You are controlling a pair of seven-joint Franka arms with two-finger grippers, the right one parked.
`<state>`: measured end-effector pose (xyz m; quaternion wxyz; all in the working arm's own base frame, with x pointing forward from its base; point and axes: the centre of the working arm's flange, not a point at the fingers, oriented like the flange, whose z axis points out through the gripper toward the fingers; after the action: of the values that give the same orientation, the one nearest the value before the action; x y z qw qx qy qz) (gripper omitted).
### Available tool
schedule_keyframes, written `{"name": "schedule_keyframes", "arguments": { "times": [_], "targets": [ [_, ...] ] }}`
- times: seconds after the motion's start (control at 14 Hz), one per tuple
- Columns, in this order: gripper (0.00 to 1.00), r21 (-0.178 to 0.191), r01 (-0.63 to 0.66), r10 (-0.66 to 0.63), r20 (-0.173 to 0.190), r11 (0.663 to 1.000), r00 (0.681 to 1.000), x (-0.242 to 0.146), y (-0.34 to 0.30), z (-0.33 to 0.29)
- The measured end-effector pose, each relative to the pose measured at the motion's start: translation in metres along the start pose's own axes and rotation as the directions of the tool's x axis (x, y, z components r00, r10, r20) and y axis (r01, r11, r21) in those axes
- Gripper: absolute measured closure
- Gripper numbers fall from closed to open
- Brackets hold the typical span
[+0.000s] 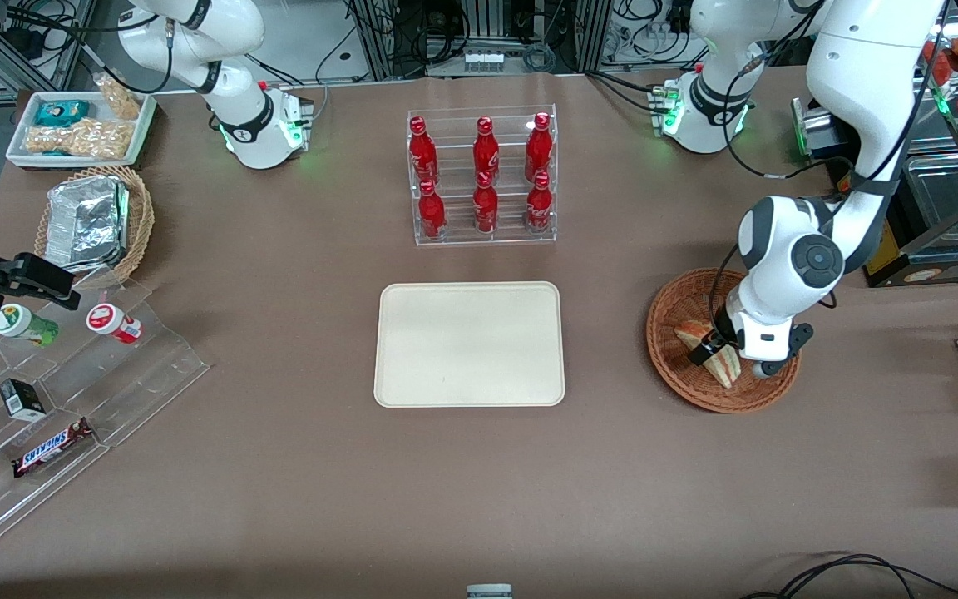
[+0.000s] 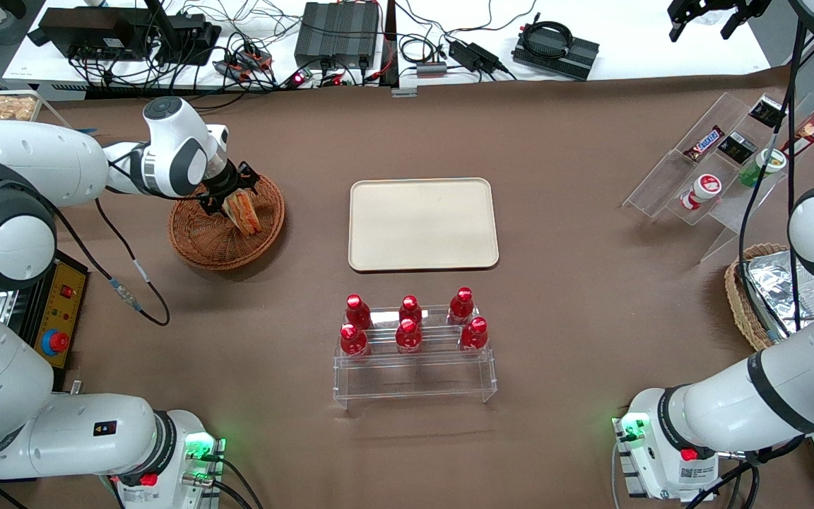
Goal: Place sandwich from basket to tray
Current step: 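Close the left gripper on the sandwich's wrapped edge, then lift the sandwich and carry it over the cream tray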
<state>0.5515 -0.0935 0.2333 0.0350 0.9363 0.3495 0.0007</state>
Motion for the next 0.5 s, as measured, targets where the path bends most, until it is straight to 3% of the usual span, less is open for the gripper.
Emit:
{"name": "schedule_keyframes", "arguments": {
  "times": [0.21, 0.5],
  "targets": [
    [0.32, -0.001, 0.011, -0.011, -0.001, 1.000, 1.000, -0.0002, 0.0004, 0.0002],
    [0.67, -0.005, 0.011, -0.011, -0.006, 1.000, 1.000, 0.0009, 0.0017, -0.0041]
  ]
}}
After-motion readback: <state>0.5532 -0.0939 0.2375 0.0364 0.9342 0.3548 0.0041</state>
